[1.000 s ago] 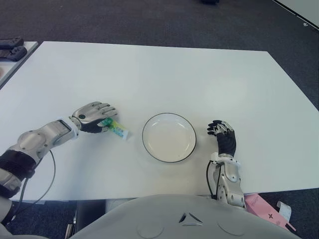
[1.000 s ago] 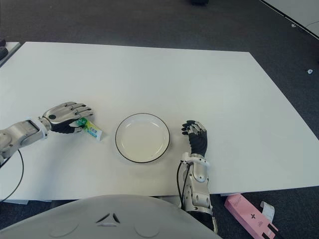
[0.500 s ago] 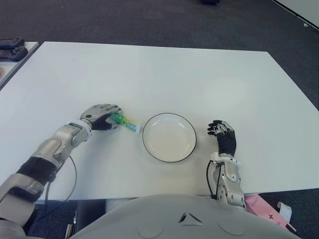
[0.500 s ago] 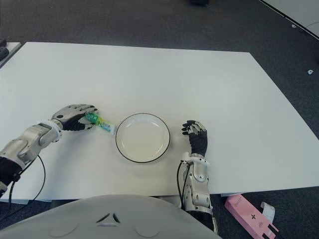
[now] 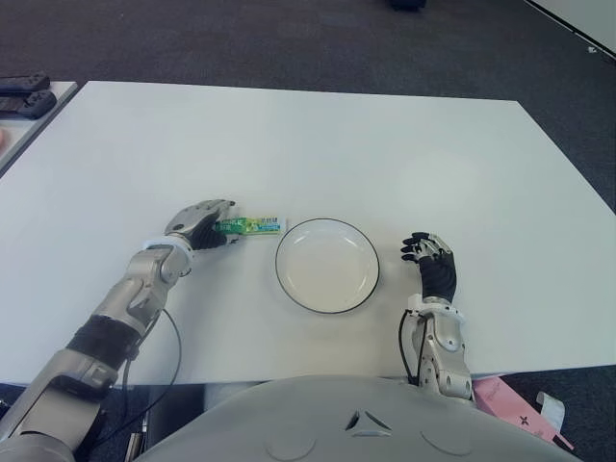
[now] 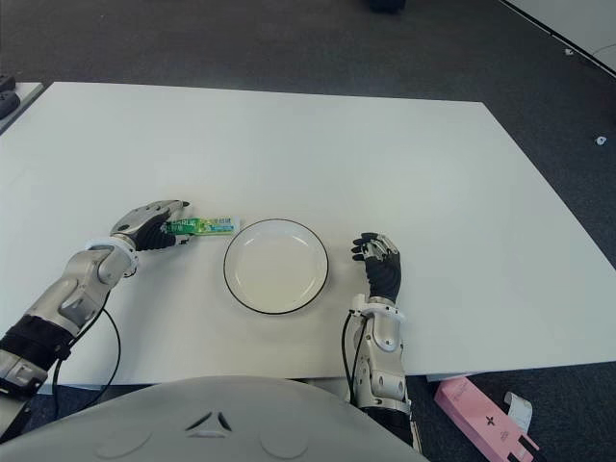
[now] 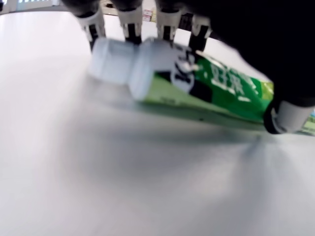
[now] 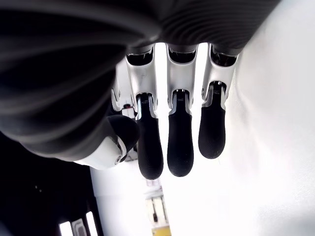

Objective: Put the toothpaste on the table into the plate.

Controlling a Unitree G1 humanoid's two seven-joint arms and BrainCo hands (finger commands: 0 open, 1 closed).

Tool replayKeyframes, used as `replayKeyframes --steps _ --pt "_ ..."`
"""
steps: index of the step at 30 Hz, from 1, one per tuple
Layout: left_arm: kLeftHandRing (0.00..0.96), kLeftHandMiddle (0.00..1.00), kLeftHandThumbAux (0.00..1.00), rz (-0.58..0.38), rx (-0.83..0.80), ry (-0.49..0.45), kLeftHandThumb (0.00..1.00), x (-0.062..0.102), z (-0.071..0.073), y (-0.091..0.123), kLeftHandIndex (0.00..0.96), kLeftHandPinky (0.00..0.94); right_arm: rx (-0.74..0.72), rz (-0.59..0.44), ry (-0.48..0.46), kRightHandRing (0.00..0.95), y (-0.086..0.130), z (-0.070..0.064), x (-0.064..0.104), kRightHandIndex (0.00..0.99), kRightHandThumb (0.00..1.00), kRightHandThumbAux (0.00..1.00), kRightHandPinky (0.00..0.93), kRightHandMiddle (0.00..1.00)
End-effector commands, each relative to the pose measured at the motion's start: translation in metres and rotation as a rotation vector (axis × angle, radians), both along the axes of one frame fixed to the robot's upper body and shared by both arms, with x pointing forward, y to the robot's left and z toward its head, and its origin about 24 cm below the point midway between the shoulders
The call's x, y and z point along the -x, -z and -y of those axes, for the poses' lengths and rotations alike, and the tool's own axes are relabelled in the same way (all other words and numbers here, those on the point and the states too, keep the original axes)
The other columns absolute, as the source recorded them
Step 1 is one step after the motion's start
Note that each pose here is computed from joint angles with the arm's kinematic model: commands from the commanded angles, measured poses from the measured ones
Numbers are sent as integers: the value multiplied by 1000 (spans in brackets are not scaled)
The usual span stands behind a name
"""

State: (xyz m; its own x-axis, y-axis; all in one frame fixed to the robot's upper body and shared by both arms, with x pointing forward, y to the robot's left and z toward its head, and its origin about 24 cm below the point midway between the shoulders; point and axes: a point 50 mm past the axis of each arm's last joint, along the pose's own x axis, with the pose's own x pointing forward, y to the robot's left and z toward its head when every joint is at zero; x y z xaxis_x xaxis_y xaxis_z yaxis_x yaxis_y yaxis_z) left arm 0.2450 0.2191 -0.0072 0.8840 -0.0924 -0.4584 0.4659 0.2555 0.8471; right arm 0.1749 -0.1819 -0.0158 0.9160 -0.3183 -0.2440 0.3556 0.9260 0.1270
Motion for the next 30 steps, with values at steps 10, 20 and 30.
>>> replayKeyframes --steps 10,20,30 --pt "235 151 446 -286 127 -79 216 34 6 40 100 348 -60 -115 29 529 18 -7 11 429 708 724 523 537" --pt "296 239 463 -267 127 -79 262 36 4 33 117 371 -64 -110 29 524 18 -6 13 429 709 724 522 530" --pt "342 324 502 -256 87 -64 301 36 2 28 199 382 -62 -104 21 521 18 -5 13 429 708 724 516 529"
